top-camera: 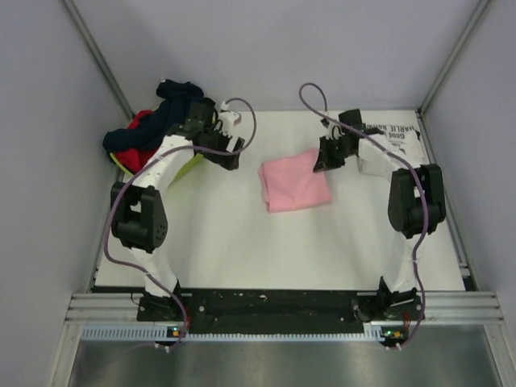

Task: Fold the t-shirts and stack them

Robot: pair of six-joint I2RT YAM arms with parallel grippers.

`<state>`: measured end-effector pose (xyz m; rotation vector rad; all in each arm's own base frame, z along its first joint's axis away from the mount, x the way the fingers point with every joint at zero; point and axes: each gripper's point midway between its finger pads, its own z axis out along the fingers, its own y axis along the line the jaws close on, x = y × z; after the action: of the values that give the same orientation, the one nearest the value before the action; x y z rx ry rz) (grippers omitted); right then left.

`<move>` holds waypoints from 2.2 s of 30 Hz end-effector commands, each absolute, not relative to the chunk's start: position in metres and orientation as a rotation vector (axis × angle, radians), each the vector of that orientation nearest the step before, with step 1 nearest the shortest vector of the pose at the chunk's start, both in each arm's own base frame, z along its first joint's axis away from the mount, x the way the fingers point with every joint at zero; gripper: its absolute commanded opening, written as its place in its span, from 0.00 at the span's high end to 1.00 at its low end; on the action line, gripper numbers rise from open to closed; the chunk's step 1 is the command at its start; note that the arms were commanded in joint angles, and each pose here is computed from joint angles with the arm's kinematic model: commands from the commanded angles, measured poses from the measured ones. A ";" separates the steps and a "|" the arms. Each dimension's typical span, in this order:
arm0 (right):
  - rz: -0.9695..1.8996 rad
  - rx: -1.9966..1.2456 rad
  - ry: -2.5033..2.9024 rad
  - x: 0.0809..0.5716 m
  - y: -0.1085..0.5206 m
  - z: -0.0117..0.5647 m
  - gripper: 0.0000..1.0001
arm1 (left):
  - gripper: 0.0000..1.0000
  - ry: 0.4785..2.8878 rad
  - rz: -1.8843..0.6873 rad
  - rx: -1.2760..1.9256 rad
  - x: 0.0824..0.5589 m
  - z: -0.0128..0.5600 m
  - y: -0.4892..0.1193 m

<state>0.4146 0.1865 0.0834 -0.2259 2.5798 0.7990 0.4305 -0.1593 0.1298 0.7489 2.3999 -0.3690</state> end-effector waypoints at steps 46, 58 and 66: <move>-0.640 -0.319 2.342 0.523 -0.095 0.268 1.00 | 0.01 2.335 -0.236 0.771 0.432 0.162 -0.132; -0.549 -0.300 2.415 0.549 -0.122 0.202 1.00 | 0.01 2.344 -0.203 0.775 0.434 0.160 -0.128; -0.805 -0.013 2.374 0.553 -0.176 0.200 0.01 | 0.01 2.344 -0.187 0.785 0.435 0.163 -0.126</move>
<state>0.5463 -0.1384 0.1616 -0.2428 2.5055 -0.6214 0.4319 -0.1272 0.1540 0.7631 2.3705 -0.2135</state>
